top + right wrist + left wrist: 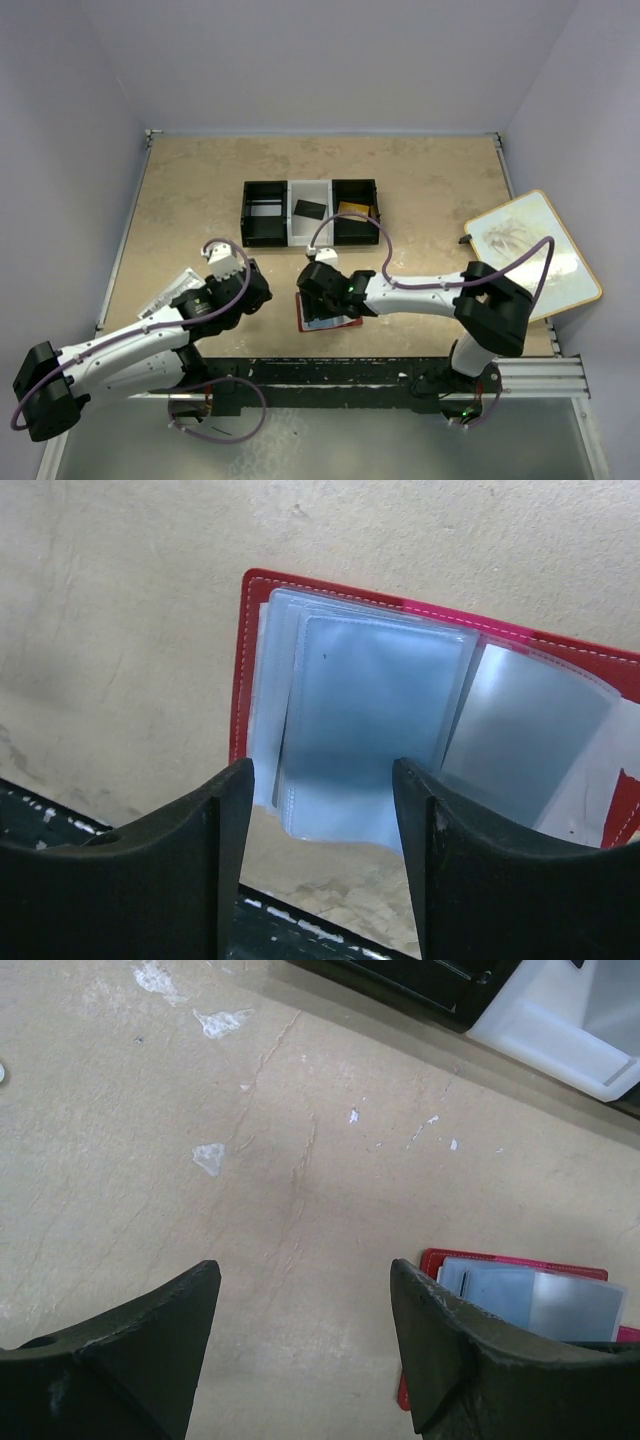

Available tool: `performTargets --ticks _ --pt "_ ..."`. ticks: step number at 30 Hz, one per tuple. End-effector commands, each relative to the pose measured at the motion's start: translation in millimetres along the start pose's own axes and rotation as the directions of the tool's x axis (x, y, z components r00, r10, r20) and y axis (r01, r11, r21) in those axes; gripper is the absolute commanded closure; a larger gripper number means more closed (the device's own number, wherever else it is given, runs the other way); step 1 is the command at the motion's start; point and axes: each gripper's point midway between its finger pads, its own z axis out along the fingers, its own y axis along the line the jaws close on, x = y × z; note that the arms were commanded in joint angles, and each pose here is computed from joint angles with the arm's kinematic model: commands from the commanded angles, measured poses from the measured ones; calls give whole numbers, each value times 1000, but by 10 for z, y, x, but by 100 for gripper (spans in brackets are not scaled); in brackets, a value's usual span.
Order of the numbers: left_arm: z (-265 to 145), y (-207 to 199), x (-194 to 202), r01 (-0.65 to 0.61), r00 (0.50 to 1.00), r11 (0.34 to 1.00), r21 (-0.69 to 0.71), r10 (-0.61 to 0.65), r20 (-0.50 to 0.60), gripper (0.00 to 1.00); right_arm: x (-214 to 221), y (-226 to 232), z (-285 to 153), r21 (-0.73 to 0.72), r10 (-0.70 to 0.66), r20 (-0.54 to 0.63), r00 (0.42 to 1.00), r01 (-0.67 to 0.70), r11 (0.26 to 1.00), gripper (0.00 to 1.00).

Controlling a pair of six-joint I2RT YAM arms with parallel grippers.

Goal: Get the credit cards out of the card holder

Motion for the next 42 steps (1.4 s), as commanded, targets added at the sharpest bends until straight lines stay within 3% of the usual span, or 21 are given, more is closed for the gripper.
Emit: performTargets --ticks 1,12,18,25,35,42 --pt "-29 41 -57 52 998 999 2 -52 24 33 -134 -74 -45 95 -1 27 1000 -2 995 38" --pt "-58 -68 -12 46 999 997 57 -45 -12 33 -48 -223 51 202 11 -4 1000 -10 979 37" --pt "-55 -137 -2 41 999 997 73 -39 -24 34 52 -206 94 181 14 -37 999 -7 983 39" --pt "-50 -195 27 29 999 995 90 -26 -42 34 107 -56 59 21 37 -29 999 -37 999 56" --pt "-47 -458 179 18 994 977 211 6 -111 34 -81 21 -119 -289 182 10 983 -171 942 64" --pt "-116 -794 405 25 977 921 388 60 -204 37 -85 -147 -147 -331 249 21 968 -228 916 68"
